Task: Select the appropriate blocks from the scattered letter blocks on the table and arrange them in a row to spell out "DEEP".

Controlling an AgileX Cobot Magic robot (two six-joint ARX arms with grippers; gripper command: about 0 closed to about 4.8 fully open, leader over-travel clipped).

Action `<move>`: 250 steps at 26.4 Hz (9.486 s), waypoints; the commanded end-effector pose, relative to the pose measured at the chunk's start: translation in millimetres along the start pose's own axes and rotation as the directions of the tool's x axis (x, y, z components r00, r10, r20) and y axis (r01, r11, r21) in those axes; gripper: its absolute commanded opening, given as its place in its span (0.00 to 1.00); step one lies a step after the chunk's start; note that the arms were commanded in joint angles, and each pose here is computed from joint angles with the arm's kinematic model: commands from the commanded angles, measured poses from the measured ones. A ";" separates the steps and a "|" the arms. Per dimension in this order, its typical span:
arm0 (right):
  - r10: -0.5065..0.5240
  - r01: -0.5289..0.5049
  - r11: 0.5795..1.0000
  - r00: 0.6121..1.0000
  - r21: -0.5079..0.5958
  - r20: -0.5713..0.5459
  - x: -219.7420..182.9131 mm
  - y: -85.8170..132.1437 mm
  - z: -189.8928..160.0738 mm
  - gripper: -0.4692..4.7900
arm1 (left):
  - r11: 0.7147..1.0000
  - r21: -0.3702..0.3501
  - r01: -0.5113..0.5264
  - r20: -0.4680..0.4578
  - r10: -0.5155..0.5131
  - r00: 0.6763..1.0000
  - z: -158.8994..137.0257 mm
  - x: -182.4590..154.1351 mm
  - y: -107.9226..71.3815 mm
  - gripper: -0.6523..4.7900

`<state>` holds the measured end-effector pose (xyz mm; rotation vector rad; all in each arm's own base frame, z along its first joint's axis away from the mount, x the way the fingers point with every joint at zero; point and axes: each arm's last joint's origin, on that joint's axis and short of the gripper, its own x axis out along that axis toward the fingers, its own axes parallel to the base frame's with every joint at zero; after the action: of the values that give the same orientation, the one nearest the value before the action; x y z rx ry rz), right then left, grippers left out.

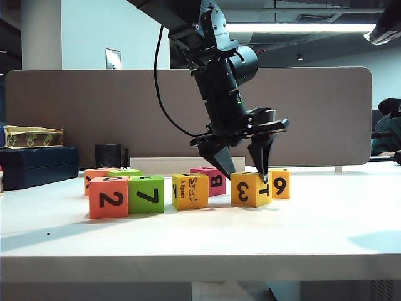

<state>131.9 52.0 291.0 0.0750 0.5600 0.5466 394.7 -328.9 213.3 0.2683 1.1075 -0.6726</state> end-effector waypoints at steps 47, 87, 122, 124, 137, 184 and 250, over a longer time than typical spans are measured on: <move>0.002 -0.002 1.000 1.000 -0.007 0.016 -1.2 0.6 2.6 0.08 | 0.622 -0.762 -0.182 -0.057 0.215 0.975 4.9 -23.7 -1.6 0.62; 0.002 -0.001 1.000 1.000 -0.006 0.013 -0.3 0.4 2.7 0.08 | 0.794 -0.594 -0.124 0.007 0.160 0.987 12.3 -47.6 9.5 0.81; 0.004 -0.004 1.000 1.000 -0.010 0.028 116.1 -29.5 20.2 0.08 | 0.966 -0.102 -0.236 0.230 0.254 0.939 -11.2 -243.3 41.2 0.11; 0.007 -0.007 1.000 0.999 -0.012 0.033 124.6 -31.7 19.7 0.08 | 0.967 -0.092 -0.240 0.202 0.254 0.946 -14.0 -242.7 41.1 0.11; -0.002 0.005 1.000 0.996 0.030 -0.088 191.8 -46.3 56.7 0.08 | 0.960 -0.059 -0.273 0.132 0.278 0.951 -20.9 -242.6 47.1 0.11; 0.005 0.032 0.995 0.932 0.096 -0.362 276.2 -70.1 41.1 0.08 | 0.995 -0.094 -0.044 0.288 0.069 0.955 -47.7 -315.2 50.9 0.11; 0.056 -0.085 0.994 0.923 -0.061 -0.382 298.1 -6.4 46.4 0.08 | 0.995 -0.089 -0.049 0.267 0.071 0.961 -50.1 -315.2 50.7 0.11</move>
<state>367.9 202.1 175.3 -0.0549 0.9442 0.6714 306.2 -150.3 461.8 0.1274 0.8682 -0.5812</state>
